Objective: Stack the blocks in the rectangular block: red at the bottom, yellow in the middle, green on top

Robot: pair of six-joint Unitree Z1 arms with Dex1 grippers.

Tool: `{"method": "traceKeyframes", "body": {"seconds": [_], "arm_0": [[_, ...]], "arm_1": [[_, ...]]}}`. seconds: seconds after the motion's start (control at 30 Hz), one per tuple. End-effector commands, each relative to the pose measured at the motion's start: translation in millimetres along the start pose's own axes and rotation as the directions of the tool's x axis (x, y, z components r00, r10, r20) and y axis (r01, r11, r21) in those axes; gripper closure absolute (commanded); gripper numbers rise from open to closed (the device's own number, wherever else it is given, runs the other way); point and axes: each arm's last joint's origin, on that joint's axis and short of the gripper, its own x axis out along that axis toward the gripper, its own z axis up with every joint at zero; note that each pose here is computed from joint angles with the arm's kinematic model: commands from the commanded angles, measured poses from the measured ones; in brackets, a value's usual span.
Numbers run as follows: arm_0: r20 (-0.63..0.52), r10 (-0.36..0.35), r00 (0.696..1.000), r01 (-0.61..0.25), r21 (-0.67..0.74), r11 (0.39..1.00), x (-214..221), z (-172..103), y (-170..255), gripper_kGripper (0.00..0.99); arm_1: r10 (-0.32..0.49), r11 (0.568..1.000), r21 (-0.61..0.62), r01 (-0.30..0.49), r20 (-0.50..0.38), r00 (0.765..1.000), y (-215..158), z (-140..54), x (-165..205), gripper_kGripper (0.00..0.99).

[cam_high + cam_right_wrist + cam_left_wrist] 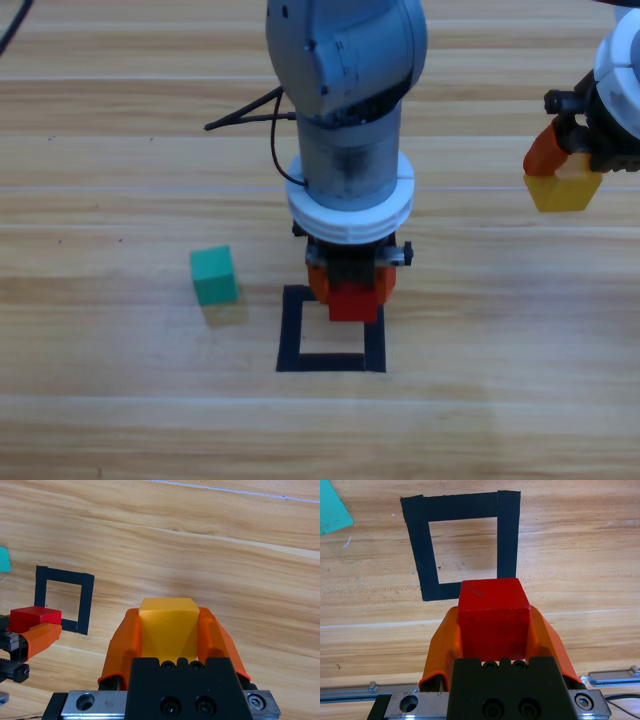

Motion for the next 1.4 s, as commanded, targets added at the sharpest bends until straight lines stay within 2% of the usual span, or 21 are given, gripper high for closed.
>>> {"method": "traceKeyframes", "body": {"seconds": [0.03, 0.27, 1.4], "arm_0": [[-0.044, 0.048, 0.998, -0.048, 0.012, 0.999, 37.4, 5.1, 0.6, 0.99], [-0.051, 0.054, 0.997, -0.054, 0.014, 0.998, 55.8, 6.2, 9.3, 0.99], [-0.043, 0.051, 0.998, -0.053, -0.054, 0.997, 78.9, 10.1, 9.5, 0.99]], "arm_1": [[-0.047, 0.998, -0.049, 0.044, -0.07, 0.996, 7.4, -11.4, 22.0, 0.926], [-0.047, 0.998, -0.049, 0.044, -0.07, 0.996, 7.3, -11.6, 22.2, 0.926], [-0.053, 0.997, -0.052, 0.05, -0.068, 0.996, 6.3, -12.4, 21.8, 0.926]]}}
